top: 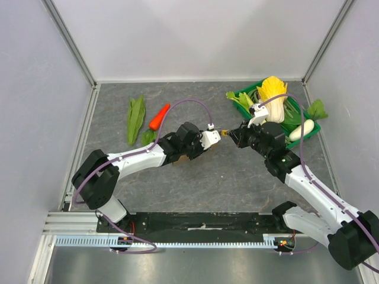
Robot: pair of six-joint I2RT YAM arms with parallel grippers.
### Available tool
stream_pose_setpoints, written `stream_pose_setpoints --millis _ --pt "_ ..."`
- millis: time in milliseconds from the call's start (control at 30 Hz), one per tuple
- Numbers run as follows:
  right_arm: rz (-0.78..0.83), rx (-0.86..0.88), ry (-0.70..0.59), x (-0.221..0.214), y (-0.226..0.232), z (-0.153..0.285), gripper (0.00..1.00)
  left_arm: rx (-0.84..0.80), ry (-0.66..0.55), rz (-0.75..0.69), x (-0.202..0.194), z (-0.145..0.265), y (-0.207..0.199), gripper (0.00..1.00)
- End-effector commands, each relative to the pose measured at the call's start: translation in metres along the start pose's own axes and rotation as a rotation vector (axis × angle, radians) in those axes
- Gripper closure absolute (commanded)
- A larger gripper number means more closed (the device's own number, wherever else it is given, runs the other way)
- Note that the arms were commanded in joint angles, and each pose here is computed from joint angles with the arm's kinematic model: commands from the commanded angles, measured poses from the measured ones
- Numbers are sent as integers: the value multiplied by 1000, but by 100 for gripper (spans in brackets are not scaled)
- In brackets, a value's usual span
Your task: Unpack the express box
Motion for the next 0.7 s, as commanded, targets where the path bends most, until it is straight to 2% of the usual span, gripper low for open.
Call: stream_pose_setpoints --millis 0,667 --pt "24 29 -21 2 3 -2 100 -162 241 73 -71 -9 -47 60" --pt "-12 46 -26 -1 3 -14 100 -171 243 76 -71 -10 -48 61"
Point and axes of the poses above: each gripper's point midway between its finger pads, its own z axis back along the fingers, its own y axis along the line the jaws close on, x = y × z, the point moved 4 cm from there along z, back along the fingers, and after that the axes turned 7 degrees about -z, right-handed, at the moved point
